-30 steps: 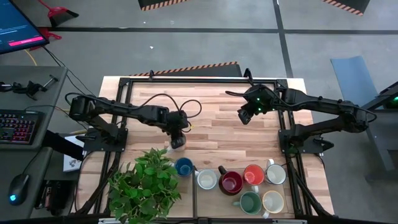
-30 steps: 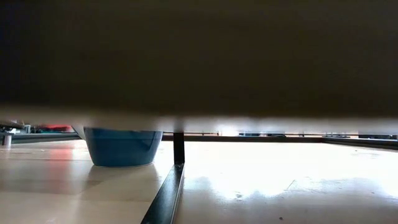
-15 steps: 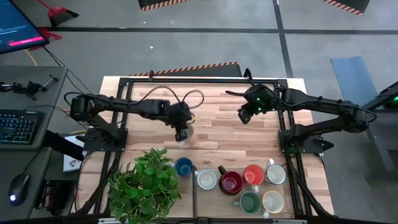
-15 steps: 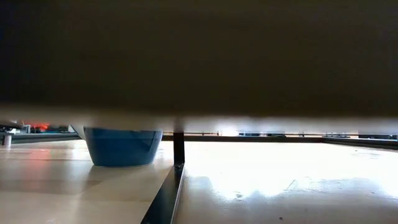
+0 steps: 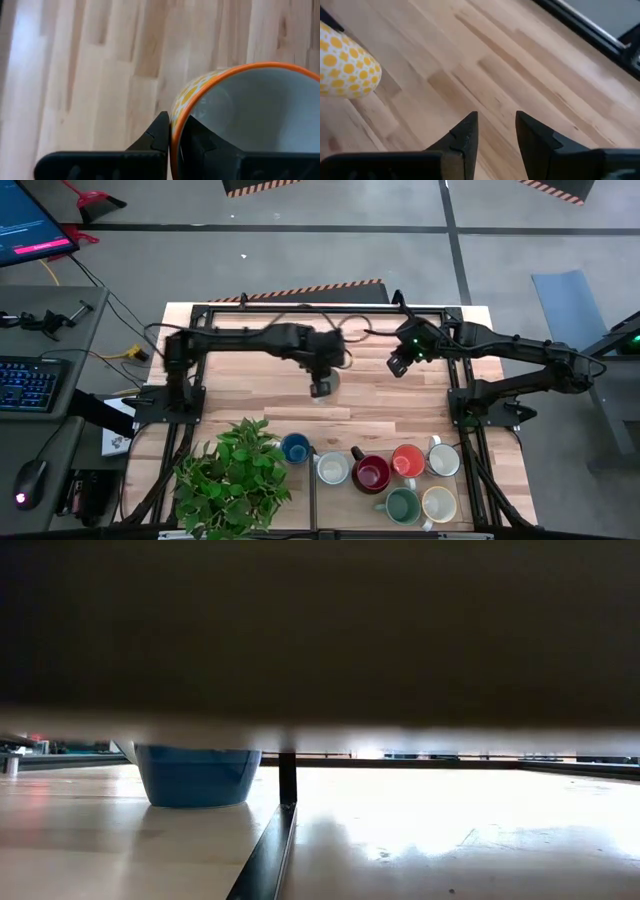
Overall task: Place coffee mugs
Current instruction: Put the yellow patterned mug on the shelf
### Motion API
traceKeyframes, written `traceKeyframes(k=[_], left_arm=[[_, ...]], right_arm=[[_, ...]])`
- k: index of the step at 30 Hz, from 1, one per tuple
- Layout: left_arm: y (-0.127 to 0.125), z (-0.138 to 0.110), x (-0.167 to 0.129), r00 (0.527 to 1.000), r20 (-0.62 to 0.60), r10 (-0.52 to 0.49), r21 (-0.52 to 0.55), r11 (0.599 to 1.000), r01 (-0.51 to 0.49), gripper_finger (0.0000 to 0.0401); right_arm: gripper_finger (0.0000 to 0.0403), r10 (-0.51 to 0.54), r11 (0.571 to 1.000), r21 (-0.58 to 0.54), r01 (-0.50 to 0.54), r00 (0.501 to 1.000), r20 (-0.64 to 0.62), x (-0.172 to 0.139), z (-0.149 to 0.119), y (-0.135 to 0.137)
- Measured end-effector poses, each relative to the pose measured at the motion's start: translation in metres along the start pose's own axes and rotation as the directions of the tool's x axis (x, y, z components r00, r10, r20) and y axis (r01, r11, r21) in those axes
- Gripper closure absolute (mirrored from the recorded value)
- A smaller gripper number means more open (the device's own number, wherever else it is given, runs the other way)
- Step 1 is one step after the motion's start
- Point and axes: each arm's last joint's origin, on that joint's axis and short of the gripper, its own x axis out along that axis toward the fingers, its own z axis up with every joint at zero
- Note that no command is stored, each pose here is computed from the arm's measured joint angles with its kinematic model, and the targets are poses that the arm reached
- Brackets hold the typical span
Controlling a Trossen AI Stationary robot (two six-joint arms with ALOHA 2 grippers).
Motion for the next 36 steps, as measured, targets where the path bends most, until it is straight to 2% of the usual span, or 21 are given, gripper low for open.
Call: traceKeyframes(k=[6, 12, 17, 24, 36], left_arm=[[-0.023, 0.023, 0.024, 1.000, 0.003, -0.027, 0.100, 0.995, 0.027, 0.0389], [-0.046, 0.018, 0.055, 0.996, -0.081, -0.044, 0.160, 0.986, 0.056, 0.0389], [-0.060, 0.016, 0.064, 0.994, -0.097, -0.046, 0.189, 0.980, 0.064, 0.0389], [-0.062, 0.016, 0.063, 0.996, -0.085, 0.022, 0.205, 0.979, -0.004, 0.0386], [-0.063, 0.014, 0.070, 0.997, -0.082, 0.010, 0.201, 0.980, 0.007, 0.0376]], right_arm=[[0.0292, -0.054, 0.998, 0.005, 0.055, 0.997, -0.061, -0.001, -0.007, -0.004], [0.0292, -0.113, 0.992, 0.047, 0.117, 0.991, -0.078, -0.001, -0.010, -0.007], [0.0292, -0.129, 0.989, 0.062, 0.136, 0.987, -0.098, -0.002, -0.012, -0.008], [0.0292, -0.121, 0.990, 0.063, 0.128, 0.987, -0.102, -0.002, -0.012, -0.008], [0.0292, -0.078, 0.994, 0.067, 0.087, 0.989, -0.126, -0.002, -0.013, -0.007]])
